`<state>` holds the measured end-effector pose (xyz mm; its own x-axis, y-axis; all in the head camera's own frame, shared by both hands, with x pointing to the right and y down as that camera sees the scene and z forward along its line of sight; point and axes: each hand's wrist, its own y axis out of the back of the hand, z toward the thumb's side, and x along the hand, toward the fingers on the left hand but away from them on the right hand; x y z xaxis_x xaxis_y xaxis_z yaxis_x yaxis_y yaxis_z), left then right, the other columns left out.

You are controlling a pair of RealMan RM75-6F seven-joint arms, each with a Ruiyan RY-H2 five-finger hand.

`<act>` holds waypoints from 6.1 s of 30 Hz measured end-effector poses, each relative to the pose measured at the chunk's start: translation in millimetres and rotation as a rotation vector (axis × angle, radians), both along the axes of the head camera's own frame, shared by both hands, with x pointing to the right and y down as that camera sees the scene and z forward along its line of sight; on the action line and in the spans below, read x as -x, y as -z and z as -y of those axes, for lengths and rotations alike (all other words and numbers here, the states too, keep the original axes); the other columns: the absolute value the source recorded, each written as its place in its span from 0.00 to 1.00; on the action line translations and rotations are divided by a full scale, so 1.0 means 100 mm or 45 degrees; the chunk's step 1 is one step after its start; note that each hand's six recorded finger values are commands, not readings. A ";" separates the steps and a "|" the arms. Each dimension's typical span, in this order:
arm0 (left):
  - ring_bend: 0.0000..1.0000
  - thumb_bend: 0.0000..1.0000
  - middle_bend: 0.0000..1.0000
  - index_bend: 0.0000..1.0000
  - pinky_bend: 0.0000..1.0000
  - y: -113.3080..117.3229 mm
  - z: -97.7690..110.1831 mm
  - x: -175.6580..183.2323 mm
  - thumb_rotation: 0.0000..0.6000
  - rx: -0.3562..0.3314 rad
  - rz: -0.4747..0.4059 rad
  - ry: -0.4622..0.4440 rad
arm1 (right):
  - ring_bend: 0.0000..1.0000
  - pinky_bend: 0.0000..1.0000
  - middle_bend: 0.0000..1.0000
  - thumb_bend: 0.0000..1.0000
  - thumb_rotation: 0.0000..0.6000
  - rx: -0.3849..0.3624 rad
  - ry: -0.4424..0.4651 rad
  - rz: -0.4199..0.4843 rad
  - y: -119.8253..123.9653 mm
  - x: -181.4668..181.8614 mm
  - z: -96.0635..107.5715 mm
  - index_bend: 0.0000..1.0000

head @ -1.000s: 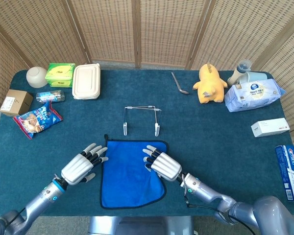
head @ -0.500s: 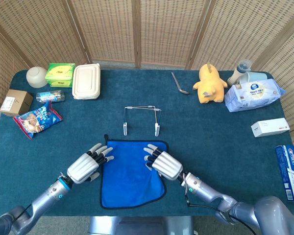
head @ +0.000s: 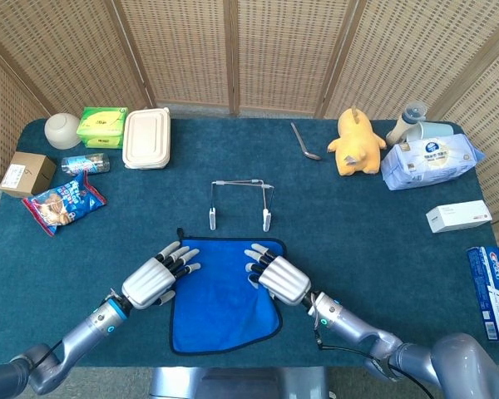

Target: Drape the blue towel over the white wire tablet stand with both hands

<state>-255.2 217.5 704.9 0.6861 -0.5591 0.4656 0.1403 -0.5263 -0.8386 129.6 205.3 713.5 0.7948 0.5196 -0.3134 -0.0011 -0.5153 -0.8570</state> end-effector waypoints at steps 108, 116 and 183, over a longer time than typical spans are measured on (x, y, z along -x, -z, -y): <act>0.18 0.72 0.40 0.77 0.00 0.26 0.22 -0.10 1.00 0.078 -0.227 0.257 | 0.19 0.13 0.44 0.49 1.00 0.027 -0.166 0.108 0.29 -0.10 0.29 0.94; 0.18 0.71 0.40 0.77 0.00 0.61 0.65 -0.02 1.00 -0.002 -0.351 0.371 | 0.19 0.13 0.44 0.49 1.00 -0.041 -0.272 0.140 0.67 -0.28 0.68 0.93; 0.16 0.63 0.37 0.74 0.00 0.89 2.22 -0.58 1.00 -0.039 -0.814 0.753 | 0.19 0.13 0.44 0.49 1.00 -0.170 -0.652 0.095 1.21 -0.60 2.20 0.91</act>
